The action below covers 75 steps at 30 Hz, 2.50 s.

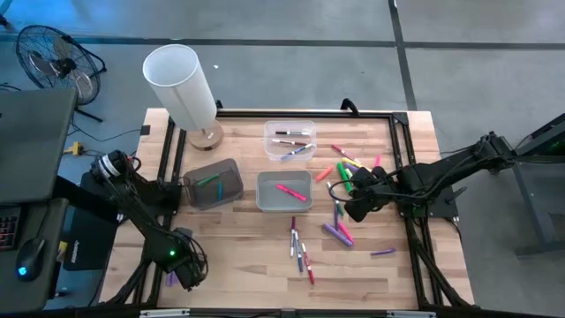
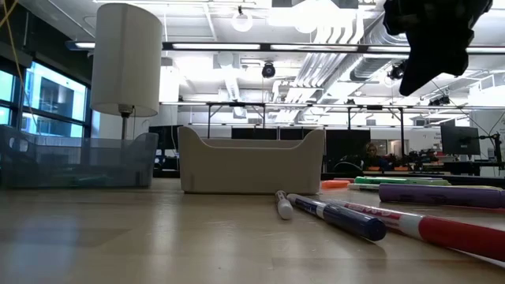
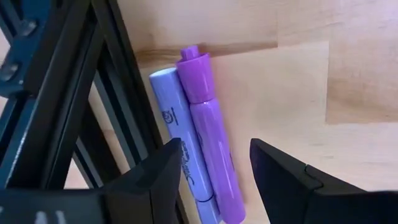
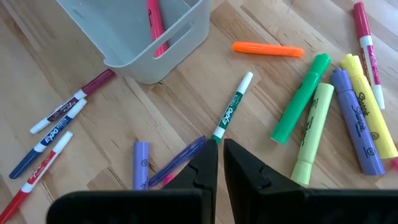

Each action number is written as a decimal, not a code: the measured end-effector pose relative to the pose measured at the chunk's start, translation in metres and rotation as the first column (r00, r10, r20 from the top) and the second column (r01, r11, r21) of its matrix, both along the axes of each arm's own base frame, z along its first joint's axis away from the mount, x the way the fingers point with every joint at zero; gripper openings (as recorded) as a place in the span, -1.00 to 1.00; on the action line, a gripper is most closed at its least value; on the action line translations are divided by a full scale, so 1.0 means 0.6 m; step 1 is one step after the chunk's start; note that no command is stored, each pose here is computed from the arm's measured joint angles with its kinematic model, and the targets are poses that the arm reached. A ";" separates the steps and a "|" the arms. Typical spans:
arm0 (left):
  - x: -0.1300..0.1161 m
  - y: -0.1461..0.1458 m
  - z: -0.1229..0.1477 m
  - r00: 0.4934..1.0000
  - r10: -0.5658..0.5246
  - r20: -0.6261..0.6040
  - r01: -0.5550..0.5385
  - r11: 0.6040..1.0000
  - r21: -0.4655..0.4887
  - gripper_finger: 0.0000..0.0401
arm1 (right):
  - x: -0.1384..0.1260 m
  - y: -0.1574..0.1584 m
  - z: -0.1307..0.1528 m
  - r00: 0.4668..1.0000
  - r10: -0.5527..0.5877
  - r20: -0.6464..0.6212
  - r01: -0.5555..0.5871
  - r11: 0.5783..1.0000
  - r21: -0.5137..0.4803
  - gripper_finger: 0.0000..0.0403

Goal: Pick & Place Markers
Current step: Put the left purple highlighter pen into the gray bin

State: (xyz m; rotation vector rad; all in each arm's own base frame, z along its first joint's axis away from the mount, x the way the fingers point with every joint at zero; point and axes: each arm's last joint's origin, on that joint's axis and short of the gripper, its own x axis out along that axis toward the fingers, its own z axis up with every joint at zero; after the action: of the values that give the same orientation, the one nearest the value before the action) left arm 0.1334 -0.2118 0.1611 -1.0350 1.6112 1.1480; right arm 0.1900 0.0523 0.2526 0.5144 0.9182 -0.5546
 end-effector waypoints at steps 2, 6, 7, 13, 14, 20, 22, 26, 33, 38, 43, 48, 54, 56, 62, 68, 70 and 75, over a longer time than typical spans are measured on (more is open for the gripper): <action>0.002 -0.001 -0.001 1.000 -0.012 0.026 0.012 1.000 -0.002 -0.08 | 0.000 0.000 0.000 1.000 0.011 -0.001 -0.011 1.000 -0.005 -0.92; 0.004 -0.002 -0.001 0.999 -0.011 0.049 0.011 1.000 0.002 -0.08 | 0.002 0.000 0.001 1.000 0.025 0.003 -0.025 1.000 -0.012 -0.92; 0.004 -0.002 -0.001 0.999 -0.010 0.048 0.009 1.000 0.001 -0.08 | 0.002 0.000 0.001 1.000 0.028 0.006 -0.028 1.000 -0.013 -0.92; 0.005 -0.003 -0.001 0.998 -0.015 0.057 0.015 1.000 0.001 -0.08 | 0.002 0.000 0.001 1.000 0.030 0.006 -0.030 0.999 -0.014 -0.92; 0.005 -0.003 -0.001 0.998 -0.021 0.063 0.021 1.000 0.000 -0.07 | 0.002 0.000 0.001 1.000 0.030 0.006 -0.030 0.999 -0.014 -0.92; 0.008 -0.004 -0.002 0.994 -0.035 0.104 0.034 0.999 0.012 -0.08 | 0.002 0.001 0.001 0.999 0.033 0.004 -0.032 0.999 -0.011 -0.92; 0.008 -0.004 -0.002 0.993 -0.042 0.109 0.041 0.999 0.006 -0.08 | 0.002 0.000 0.001 0.999 0.033 0.004 -0.032 0.999 -0.012 -0.92; 0.008 -0.006 -0.002 0.993 -0.052 0.108 0.053 0.999 -0.009 -0.08 | 0.002 0.000 0.001 0.999 0.048 0.001 -0.048 0.998 -0.026 -0.92; 0.006 -0.008 0.002 0.999 -0.012 0.037 0.013 0.999 -0.034 -0.08 | 0.002 0.000 0.001 0.999 0.049 0.001 -0.049 0.998 -0.028 -0.92; 0.007 -0.009 0.002 0.998 -0.036 0.048 0.038 0.998 -0.041 -0.08 | 0.003 0.000 0.001 0.999 0.048 0.004 -0.048 0.998 -0.027 -0.92; 0.002 -0.003 -0.006 0.998 -0.054 0.037 0.055 0.998 -0.031 -0.08 | 0.003 0.001 0.002 0.999 0.048 0.008 -0.048 0.999 -0.024 -0.92; -0.003 0.003 -0.020 0.992 -0.119 0.033 0.121 0.991 -0.060 -0.08 | 0.003 0.001 0.002 0.999 0.048 0.007 -0.048 0.999 -0.023 -0.92; -0.001 0.000 -0.026 0.974 -0.211 0.086 0.220 0.970 -0.107 -0.08 | 0.003 0.001 0.002 0.999 0.049 0.008 -0.048 0.999 -0.024 -0.92; -0.001 0.000 -0.026 0.971 -0.220 0.094 0.229 0.967 -0.112 -0.08 | 0.003 0.001 0.002 0.999 0.048 0.008 -0.048 0.999 -0.025 -0.92; 0.005 -0.003 -0.026 0.960 -0.229 0.164 0.246 0.965 -0.095 -0.08 | 0.003 0.000 0.002 0.999 0.047 0.009 -0.047 0.998 -0.036 -0.92; 0.021 -0.005 -0.026 0.942 -0.194 0.273 0.218 0.974 -0.062 -0.08 | 0.004 0.000 0.002 0.999 0.042 0.015 -0.042 0.999 -0.035 -0.92; 0.022 -0.005 -0.026 0.932 -0.212 0.294 0.236 0.971 -0.047 -0.08 | 0.005 0.001 0.002 0.999 0.044 0.019 -0.043 0.999 -0.028 -0.92; 0.025 -0.007 -0.036 0.921 -0.266 0.283 0.288 0.957 -0.038 -0.11 | 0.006 0.001 0.003 0.999 0.042 0.031 -0.041 0.999 -0.024 -0.92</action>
State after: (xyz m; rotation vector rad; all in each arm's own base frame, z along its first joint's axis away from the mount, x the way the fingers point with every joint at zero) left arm 0.1482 -0.2162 0.1396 -0.9341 1.5292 0.7205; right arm 0.1937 0.0531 0.2547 0.4813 0.8892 -0.5177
